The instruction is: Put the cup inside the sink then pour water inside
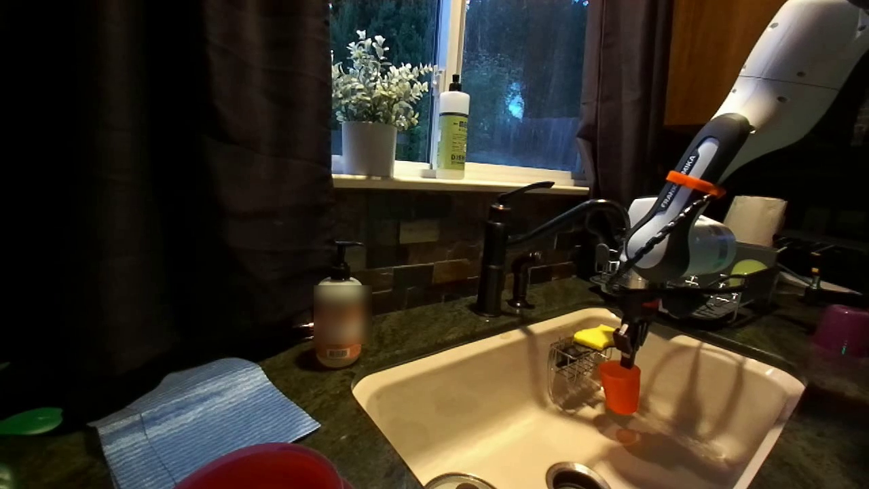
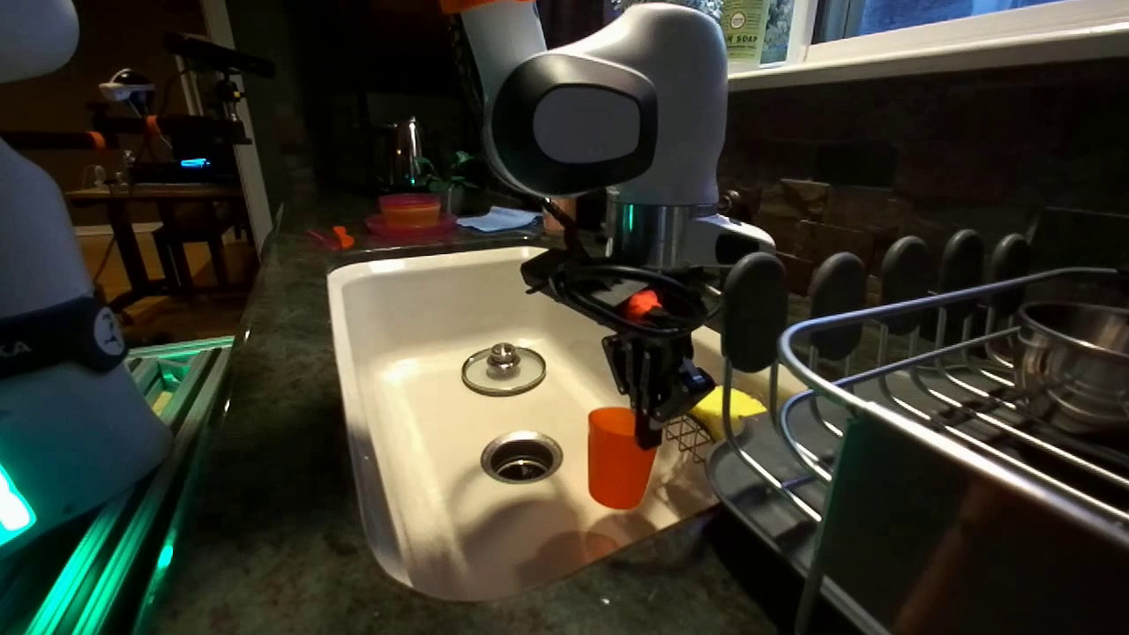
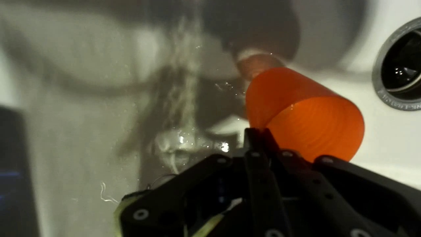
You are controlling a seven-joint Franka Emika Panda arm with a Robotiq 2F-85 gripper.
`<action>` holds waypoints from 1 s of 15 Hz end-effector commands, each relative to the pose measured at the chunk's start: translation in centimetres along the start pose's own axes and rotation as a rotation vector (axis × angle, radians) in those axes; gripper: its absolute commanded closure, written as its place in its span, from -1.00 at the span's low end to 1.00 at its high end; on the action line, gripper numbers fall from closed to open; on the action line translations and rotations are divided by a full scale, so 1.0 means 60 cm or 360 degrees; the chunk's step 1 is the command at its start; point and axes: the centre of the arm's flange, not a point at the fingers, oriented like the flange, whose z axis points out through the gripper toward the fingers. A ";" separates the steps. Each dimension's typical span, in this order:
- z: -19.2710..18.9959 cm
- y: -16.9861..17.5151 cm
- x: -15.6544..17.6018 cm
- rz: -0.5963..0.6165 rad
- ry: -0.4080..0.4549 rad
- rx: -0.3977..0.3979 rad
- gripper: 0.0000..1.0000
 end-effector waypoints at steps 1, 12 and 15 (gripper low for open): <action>0.025 -0.005 0.012 -0.0099 0.0066 -0.0107 0.98; 0.065 -0.036 0.021 -0.0149 0.0313 0.0154 0.98; 0.070 -0.041 0.009 -0.0086 0.0276 0.0180 0.98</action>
